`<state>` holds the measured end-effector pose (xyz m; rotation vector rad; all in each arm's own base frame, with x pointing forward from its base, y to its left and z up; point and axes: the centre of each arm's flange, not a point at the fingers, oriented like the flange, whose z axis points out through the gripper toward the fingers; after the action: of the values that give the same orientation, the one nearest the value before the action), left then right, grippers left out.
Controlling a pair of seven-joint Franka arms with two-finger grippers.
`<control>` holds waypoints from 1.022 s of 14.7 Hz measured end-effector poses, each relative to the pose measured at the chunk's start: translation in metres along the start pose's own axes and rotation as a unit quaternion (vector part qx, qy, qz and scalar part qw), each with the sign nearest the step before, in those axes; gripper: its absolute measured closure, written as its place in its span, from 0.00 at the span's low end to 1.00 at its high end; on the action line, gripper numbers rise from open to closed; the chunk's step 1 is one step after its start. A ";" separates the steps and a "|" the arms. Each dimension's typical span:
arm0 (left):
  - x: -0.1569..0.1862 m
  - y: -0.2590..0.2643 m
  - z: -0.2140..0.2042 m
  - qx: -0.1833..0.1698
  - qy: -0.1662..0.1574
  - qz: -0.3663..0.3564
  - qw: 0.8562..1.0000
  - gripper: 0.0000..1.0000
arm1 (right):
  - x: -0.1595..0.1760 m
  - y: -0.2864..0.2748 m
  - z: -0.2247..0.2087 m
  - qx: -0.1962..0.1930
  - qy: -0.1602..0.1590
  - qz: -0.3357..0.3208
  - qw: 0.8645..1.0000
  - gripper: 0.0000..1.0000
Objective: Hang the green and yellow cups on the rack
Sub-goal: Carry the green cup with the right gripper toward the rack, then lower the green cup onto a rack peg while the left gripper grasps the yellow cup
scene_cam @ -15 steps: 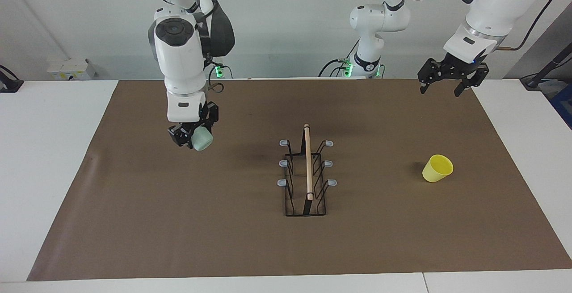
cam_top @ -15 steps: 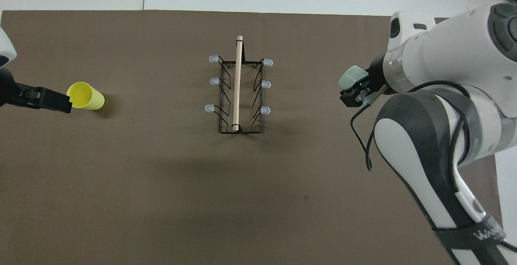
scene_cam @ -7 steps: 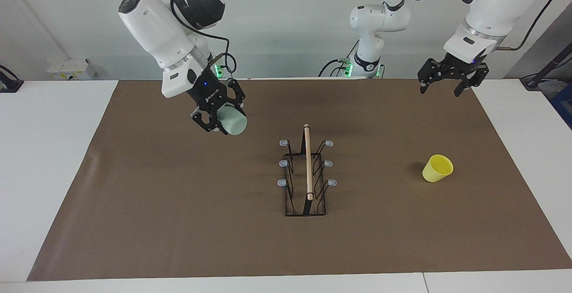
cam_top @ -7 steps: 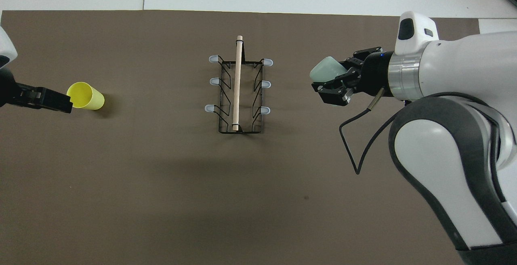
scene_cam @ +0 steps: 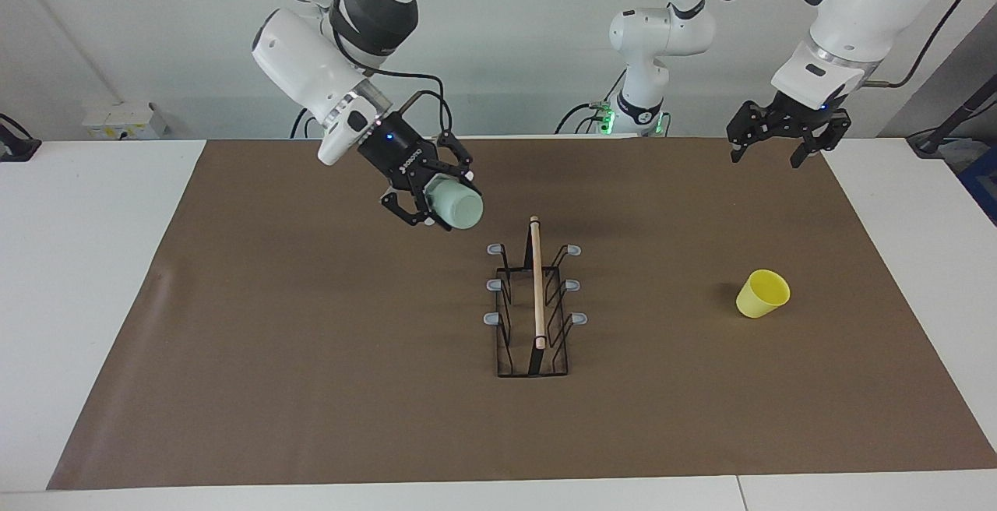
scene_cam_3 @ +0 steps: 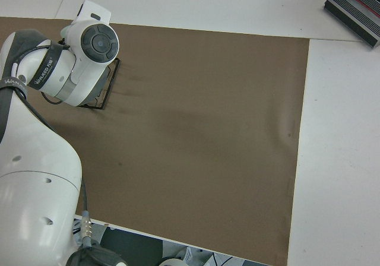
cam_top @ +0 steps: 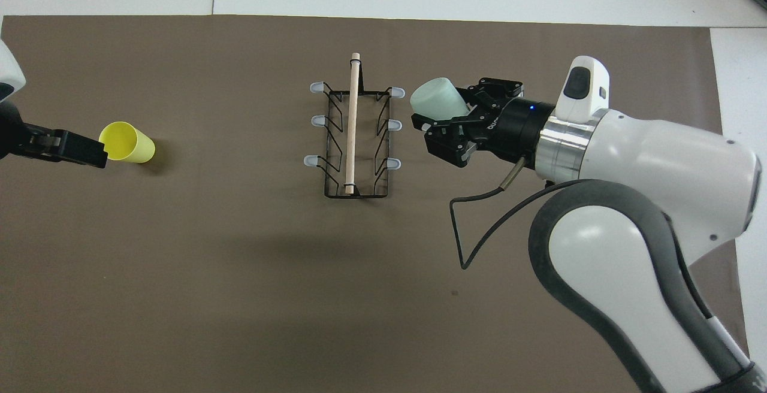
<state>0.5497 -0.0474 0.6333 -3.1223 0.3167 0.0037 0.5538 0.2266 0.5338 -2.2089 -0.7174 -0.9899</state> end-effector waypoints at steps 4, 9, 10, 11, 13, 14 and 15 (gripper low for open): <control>0.001 -0.005 -0.002 0.010 0.002 -0.003 1.000 0.00 | -0.025 -0.014 0.004 0.009 0.063 0.018 0.998 0.32; 0.036 -0.049 0.019 0.001 -0.004 -0.042 0.999 0.00 | -0.073 -0.011 0.010 0.006 0.165 0.014 0.986 0.32; 0.045 -0.065 0.027 -0.004 -0.006 -0.056 0.998 0.00 | -0.080 -0.013 0.013 -0.001 0.186 0.013 0.982 0.32; 0.054 -0.078 0.036 -0.005 -0.009 -0.068 0.998 0.00 | -0.087 -0.014 0.017 -0.003 0.199 0.007 0.980 0.32; 0.069 -0.097 0.055 -0.013 -0.015 -0.117 0.993 0.00 | -0.099 -0.014 0.028 -0.004 0.209 -0.003 0.978 0.32; 0.076 -0.105 0.065 -0.025 -0.013 -0.157 0.987 0.00 | -0.104 -0.013 0.033 -0.005 0.210 -0.006 0.978 0.32; 0.082 -0.114 0.074 -0.042 -0.009 -0.203 0.978 0.00 | -0.109 -0.012 0.037 -0.006 0.209 -0.012 0.978 0.32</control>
<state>0.6523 0.0477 0.5592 -3.2021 -0.3322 0.0438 0.5002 0.2363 0.4311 -1.9105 -0.5421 -1.4159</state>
